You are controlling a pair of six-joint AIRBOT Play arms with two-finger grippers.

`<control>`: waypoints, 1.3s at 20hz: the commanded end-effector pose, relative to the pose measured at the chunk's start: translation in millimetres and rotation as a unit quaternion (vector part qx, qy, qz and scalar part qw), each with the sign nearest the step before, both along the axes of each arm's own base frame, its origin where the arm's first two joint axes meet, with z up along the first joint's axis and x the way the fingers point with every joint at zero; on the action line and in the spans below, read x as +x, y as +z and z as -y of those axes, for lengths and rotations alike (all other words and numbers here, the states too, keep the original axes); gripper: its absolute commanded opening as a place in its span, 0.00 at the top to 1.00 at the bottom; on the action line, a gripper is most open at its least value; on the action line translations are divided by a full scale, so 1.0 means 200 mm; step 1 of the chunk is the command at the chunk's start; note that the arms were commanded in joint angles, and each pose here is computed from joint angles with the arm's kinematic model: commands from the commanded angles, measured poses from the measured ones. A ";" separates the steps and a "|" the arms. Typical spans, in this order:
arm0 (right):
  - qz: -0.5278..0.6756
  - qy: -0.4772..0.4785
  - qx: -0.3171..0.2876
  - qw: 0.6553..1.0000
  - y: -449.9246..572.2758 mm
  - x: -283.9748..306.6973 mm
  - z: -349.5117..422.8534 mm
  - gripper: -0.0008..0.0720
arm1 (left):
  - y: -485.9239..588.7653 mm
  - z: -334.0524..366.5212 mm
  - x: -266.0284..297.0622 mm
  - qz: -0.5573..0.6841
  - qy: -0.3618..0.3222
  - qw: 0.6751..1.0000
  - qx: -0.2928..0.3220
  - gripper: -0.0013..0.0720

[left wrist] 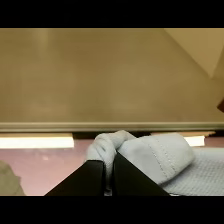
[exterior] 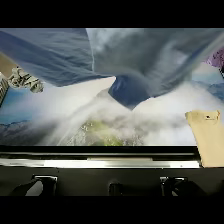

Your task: Fold the clothes and pants, and hang the long-sleeved shirts on hangers.

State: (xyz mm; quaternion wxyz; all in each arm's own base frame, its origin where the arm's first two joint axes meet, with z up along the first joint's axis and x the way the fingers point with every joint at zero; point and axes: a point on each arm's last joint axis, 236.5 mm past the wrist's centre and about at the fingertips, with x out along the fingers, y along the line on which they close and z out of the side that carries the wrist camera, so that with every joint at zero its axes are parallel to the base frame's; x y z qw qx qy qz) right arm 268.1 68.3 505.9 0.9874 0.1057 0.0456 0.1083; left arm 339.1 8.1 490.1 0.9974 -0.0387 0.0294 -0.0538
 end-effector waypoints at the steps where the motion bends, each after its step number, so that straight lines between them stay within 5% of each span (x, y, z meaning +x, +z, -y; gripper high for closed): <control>1: 0.007 -0.016 0.005 1.000 0.05 -0.24 0.14 0.94 | 0.18 -0.03 -0.36 0.046 0.065 0.997 0.005 0.96; 6: -0.076 -0.065 -0.054 0.993 -0.23 0.14 0.11 0.94 | -0.21 -0.08 -0.11 -0.098 0.047 0.994 -0.012 0.96; 11: -0.167 -0.093 -0.145 0.971 -0.86 0.91 -0.10 0.94 | -1.11 -0.12 0.46 -0.318 0.006 0.947 -0.040 0.96; 16: -0.344 -0.037 -0.021 0.938 -1.90 1.49 -0.28 0.94 | -2.11 -0.09 0.92 -0.457 -0.005 0.886 -0.075 0.96; 21: -0.465 -0.023 0.033 0.884 -2.61 1.56 -0.33 0.94 | -2.71 0.06 1.11 -0.499 -0.013 0.863 -0.075 0.96; 23: -0.482 -0.010 0.043 0.875 -2.69 1.54 -0.37 0.86 | -2.79 0.11 1.11 -0.508 -0.020 0.858 -0.076 0.95; 24: -0.485 -0.006 0.042 0.873 -2.69 1.54 -0.37 0.86 | -2.78 0.11 1.11 -0.508 -0.021 0.857 -0.079 0.88; 26: -0.484 0.022 0.039 0.874 -2.60 1.51 -0.34 0.73 | -2.71 0.09 1.10 -0.514 -0.016 0.853 -0.091 0.29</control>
